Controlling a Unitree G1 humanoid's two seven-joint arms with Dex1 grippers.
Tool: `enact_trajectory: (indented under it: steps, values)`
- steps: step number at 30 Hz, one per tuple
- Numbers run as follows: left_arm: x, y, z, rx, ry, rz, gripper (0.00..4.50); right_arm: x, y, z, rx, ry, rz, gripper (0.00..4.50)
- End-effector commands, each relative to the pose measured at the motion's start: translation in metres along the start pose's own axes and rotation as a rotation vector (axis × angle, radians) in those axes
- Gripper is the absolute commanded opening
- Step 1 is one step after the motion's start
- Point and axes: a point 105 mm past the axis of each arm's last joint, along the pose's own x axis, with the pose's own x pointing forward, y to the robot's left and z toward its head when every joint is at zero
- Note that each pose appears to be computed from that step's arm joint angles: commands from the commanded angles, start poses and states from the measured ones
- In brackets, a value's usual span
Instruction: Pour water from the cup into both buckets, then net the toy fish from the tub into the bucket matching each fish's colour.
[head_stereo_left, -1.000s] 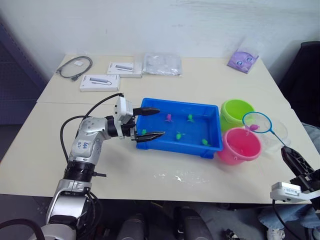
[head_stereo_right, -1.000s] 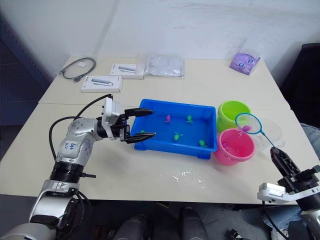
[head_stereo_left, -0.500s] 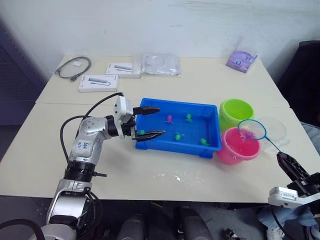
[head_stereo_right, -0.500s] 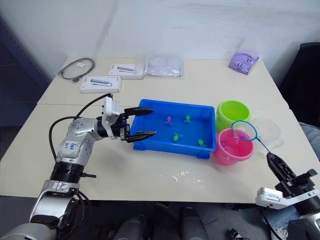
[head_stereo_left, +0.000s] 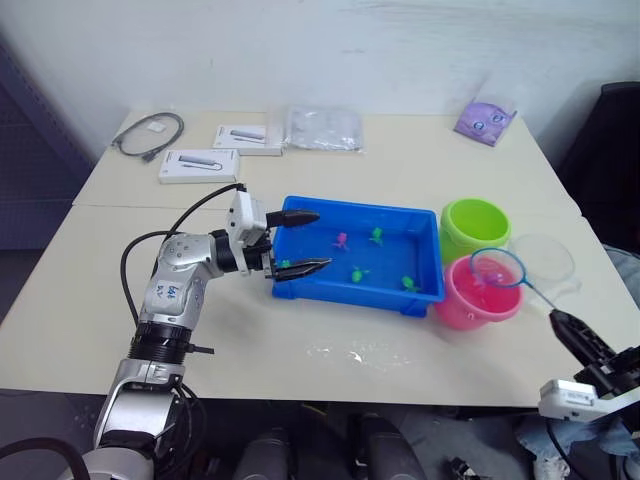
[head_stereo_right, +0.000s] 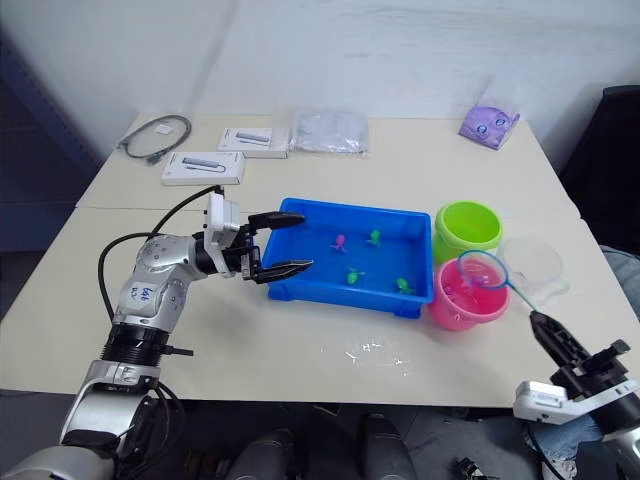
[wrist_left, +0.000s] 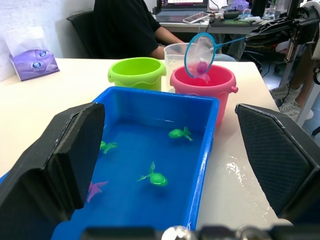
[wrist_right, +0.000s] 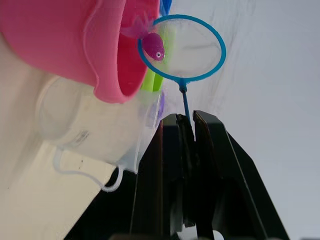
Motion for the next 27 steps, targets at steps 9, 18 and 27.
enact_trajectory:
  steps: [9,18,27]
  values:
    - [0.001,0.002,0.009,0.036,-0.033,0.018,4.49,-0.001,-0.022,-0.022,-0.018,0.101,-0.090,0.00]
    - [0.001,0.002,0.008,0.037,-0.034,0.020,4.49,-0.003,-0.018,-0.012,-0.012,0.077,-0.066,0.00]
    - [0.001,0.002,0.007,0.039,-0.033,0.019,4.49,0.001,-0.024,0.001,0.024,0.036,-0.085,0.00]
